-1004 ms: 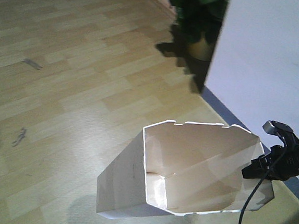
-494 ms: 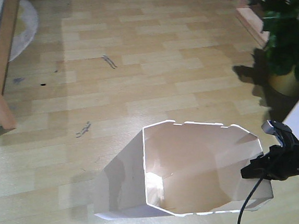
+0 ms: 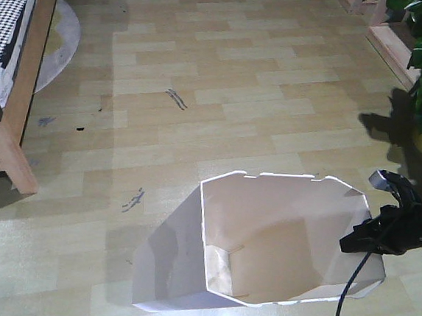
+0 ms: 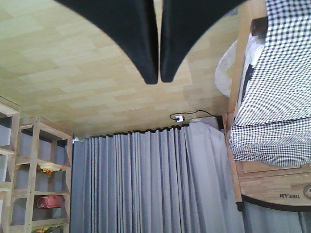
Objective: Move trash bin to bedside with robot
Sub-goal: 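Hold the bin in the right gripper while turning away from the desk, then carry the held bin across the floor toward the bed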
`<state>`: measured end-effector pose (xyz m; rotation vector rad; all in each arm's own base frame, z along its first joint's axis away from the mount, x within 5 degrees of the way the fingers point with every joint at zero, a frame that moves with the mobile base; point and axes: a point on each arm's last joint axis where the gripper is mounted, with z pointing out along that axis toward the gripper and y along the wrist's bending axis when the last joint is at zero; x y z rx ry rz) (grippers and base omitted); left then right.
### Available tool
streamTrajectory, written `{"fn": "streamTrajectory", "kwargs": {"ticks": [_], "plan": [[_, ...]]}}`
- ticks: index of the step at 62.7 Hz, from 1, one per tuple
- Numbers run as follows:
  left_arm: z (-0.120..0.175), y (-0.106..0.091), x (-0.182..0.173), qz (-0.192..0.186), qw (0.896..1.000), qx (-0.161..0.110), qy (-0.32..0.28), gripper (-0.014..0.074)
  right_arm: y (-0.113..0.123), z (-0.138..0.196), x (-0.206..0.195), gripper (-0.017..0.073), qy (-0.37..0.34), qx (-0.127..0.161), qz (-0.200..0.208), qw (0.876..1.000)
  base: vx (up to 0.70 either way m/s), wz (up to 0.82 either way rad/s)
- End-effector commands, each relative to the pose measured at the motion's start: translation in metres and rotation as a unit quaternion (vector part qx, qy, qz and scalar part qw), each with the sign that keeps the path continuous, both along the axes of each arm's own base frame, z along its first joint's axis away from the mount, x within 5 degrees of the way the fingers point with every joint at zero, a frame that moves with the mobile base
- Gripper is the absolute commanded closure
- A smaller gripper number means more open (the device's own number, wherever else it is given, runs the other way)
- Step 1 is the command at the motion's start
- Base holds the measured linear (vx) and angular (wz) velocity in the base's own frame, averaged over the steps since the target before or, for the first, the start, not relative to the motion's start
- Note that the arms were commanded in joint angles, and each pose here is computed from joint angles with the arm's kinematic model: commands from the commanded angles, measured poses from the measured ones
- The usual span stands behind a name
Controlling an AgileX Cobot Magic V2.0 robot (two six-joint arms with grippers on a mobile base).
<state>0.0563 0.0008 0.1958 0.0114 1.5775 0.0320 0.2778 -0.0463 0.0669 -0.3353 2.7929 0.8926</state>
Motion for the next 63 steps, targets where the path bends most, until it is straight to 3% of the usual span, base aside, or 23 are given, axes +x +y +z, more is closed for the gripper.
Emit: {"fn": "streamTrajectory", "kwargs": {"ticks": [1,63], "plan": [[0.0032,-0.0005,-0.0002,-0.004,0.999,-0.011,-0.035,0.06,0.0127,0.0335,0.004,0.0563,-0.016,0.109,-0.009,0.994,0.26,-0.03],[0.0032,-0.0005,-0.0002,-0.004,0.999,-0.011,-0.035,0.06,0.0127,0.0335,0.004,0.0563,-0.016,0.109,-0.009,0.994,0.29,0.04]]}}
